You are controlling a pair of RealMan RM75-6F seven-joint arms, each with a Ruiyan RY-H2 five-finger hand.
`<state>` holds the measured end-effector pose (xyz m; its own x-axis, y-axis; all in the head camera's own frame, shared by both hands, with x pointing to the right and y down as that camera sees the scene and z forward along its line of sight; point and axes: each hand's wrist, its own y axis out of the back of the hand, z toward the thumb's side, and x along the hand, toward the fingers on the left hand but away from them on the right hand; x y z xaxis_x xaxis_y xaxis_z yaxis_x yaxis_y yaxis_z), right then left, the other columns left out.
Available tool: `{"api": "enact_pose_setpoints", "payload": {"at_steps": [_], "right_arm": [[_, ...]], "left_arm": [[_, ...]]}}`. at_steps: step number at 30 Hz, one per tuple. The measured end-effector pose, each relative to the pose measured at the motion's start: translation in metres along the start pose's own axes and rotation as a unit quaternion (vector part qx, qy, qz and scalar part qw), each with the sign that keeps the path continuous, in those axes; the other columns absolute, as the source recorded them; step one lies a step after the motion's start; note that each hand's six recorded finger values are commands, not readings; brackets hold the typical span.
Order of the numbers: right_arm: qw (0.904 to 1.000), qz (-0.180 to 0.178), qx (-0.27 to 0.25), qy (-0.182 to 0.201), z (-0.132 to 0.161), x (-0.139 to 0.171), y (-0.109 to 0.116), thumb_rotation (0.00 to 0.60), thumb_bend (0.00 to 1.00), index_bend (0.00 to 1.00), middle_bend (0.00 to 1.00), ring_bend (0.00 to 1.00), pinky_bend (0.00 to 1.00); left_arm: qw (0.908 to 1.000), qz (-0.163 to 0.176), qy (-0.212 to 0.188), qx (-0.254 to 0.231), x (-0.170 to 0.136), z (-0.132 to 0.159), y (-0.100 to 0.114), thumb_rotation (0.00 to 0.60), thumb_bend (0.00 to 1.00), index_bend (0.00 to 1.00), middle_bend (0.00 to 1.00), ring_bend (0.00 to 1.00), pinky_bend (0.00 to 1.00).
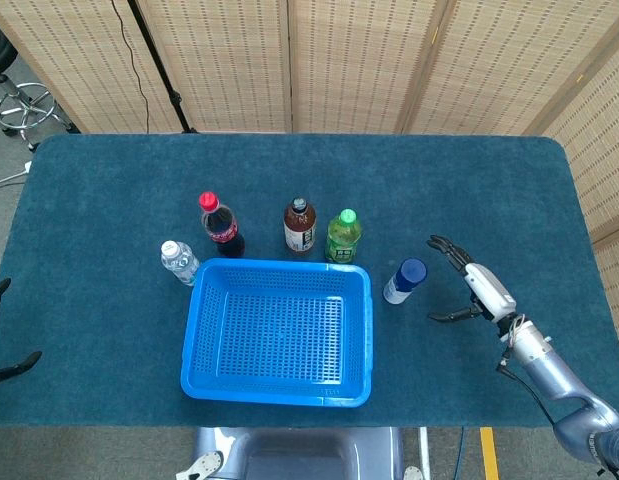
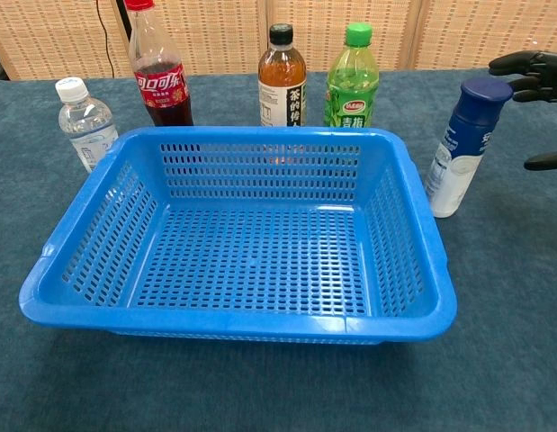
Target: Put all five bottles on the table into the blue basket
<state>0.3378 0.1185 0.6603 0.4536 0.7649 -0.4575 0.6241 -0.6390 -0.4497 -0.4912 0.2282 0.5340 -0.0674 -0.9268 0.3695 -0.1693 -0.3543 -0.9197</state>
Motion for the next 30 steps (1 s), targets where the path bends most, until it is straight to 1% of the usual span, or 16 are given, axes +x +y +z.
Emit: {"api": "enact_pose_setpoints", "payload": {"at_steps": [5, 10, 13, 14, 16, 18, 19, 21, 23, 24, 25, 27, 30], "right_arm": [[0.9999, 0.005, -0.015, -0.002, 0.001, -0.01, -0.004, 0.6, 0.0, 0.0, 0.0, 0.0, 0.0], [0.9989, 0.015, -0.044, -0.01, 0.001, -0.026, -0.012, 0.6, 0.0, 0.0, 0.0, 0.0, 0.0], [0.9984, 0.015, -0.052, -0.014, 0.0, -0.034, -0.015, 0.6, 0.0, 0.0, 0.0, 0.0, 0.04], [0.9984, 0.015, -0.053, -0.015, -0.001, -0.035, -0.017, 0.6, 0.0, 0.02, 0.01, 0.01, 0.07], [0.9983, 0.013, -0.053, -0.019, -0.003, -0.038, -0.02, 0.6, 0.0, 0.08, 0.08, 0.06, 0.14], [0.9984, 0.009, -0.051, -0.021, -0.005, -0.041, -0.022, 0.6, 0.0, 0.22, 0.2, 0.19, 0.26], [0.9985, 0.007, -0.05, -0.021, -0.005, -0.042, -0.023, 0.6, 0.0, 0.27, 0.25, 0.23, 0.3], [0.9986, 0.001, -0.047, -0.023, -0.006, -0.044, -0.025, 0.6, 0.0, 0.39, 0.36, 0.34, 0.41], [0.9987, -0.006, -0.045, -0.024, -0.006, -0.046, -0.026, 0.6, 0.0, 0.47, 0.43, 0.41, 0.49], [0.9987, -0.011, -0.044, -0.025, -0.007, -0.047, -0.027, 0.6, 0.02, 0.51, 0.47, 0.45, 0.52], [0.9986, -0.014, -0.044, -0.025, -0.007, -0.047, -0.027, 0.6, 0.04, 0.54, 0.49, 0.48, 0.55], [0.9985, -0.022, -0.043, -0.025, -0.007, -0.047, -0.027, 0.6, 0.12, 0.58, 0.54, 0.52, 0.59], [0.9985, -0.03, -0.042, -0.021, -0.005, -0.045, -0.025, 0.6, 0.16, 0.59, 0.56, 0.54, 0.61]], "left_arm": [[1.0, -0.001, 0.001, 0.003, 0.0, 0.001, -0.002, 0.6, 0.02, 0.0, 0.0, 0.0, 0.0], [1.0, -0.003, 0.004, 0.004, 0.001, 0.002, -0.004, 0.6, 0.02, 0.0, 0.0, 0.0, 0.0], [1.0, -0.002, 0.006, 0.003, 0.001, 0.001, -0.004, 0.6, 0.02, 0.0, 0.0, 0.0, 0.0], [1.0, -0.001, 0.007, 0.003, 0.002, 0.001, -0.004, 0.6, 0.02, 0.0, 0.0, 0.0, 0.0], [1.0, -0.001, 0.008, 0.004, 0.002, 0.001, -0.004, 0.6, 0.02, 0.0, 0.0, 0.0, 0.0], [1.0, -0.002, 0.008, 0.005, 0.003, 0.001, -0.004, 0.6, 0.02, 0.0, 0.0, 0.0, 0.0], [0.9999, -0.002, 0.008, 0.005, 0.003, 0.001, -0.005, 0.6, 0.02, 0.0, 0.0, 0.0, 0.0], [0.9999, -0.002, 0.008, 0.005, 0.003, 0.002, -0.005, 0.6, 0.02, 0.0, 0.0, 0.0, 0.0], [0.9999, -0.002, 0.008, 0.005, 0.003, 0.002, -0.005, 0.6, 0.02, 0.0, 0.0, 0.0, 0.0], [0.9999, -0.002, 0.008, 0.005, 0.003, 0.002, -0.005, 0.6, 0.02, 0.0, 0.0, 0.0, 0.0], [0.9999, -0.003, 0.009, 0.005, 0.003, 0.001, -0.005, 0.6, 0.02, 0.0, 0.0, 0.0, 0.0], [0.9999, -0.002, 0.01, 0.004, 0.003, 0.001, -0.004, 0.6, 0.02, 0.0, 0.0, 0.0, 0.0], [0.9999, -0.002, 0.01, 0.002, 0.003, 0.0, -0.003, 0.6, 0.02, 0.0, 0.0, 0.0, 0.0]]}}
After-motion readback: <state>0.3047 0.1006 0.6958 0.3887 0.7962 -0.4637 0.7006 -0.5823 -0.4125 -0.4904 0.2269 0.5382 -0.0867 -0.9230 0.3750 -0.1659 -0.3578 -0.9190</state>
